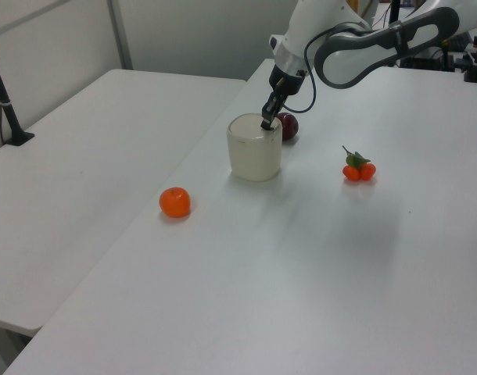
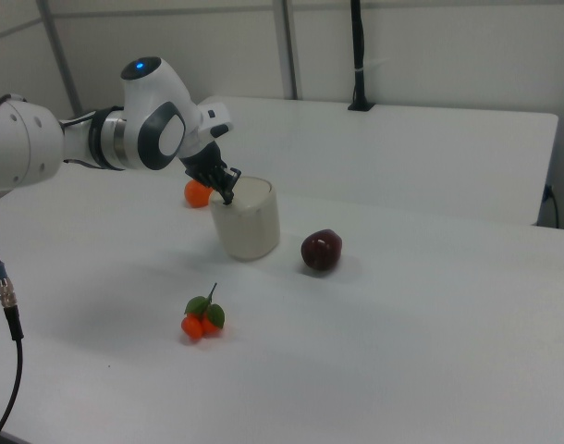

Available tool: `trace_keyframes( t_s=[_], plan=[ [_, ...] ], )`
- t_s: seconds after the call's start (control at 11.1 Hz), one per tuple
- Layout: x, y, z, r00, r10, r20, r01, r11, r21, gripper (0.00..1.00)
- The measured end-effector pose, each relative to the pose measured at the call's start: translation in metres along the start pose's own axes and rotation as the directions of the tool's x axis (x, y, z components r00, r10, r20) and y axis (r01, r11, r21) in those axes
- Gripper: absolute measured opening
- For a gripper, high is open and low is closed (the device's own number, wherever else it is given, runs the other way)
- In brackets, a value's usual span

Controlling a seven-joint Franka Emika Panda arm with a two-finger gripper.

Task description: Close garbage bin

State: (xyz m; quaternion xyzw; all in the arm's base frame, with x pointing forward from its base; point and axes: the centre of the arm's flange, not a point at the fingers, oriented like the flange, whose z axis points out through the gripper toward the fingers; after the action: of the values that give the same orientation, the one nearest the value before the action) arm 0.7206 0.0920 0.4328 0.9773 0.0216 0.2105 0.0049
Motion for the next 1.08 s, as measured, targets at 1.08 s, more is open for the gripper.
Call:
trace_keyframes(
  t_s=[1.08],
  plan=[
    [0.002,0.001,-0.013,0.999,0.003,0.033,-0.003,1.0,-0.006,0.01]
  ],
)
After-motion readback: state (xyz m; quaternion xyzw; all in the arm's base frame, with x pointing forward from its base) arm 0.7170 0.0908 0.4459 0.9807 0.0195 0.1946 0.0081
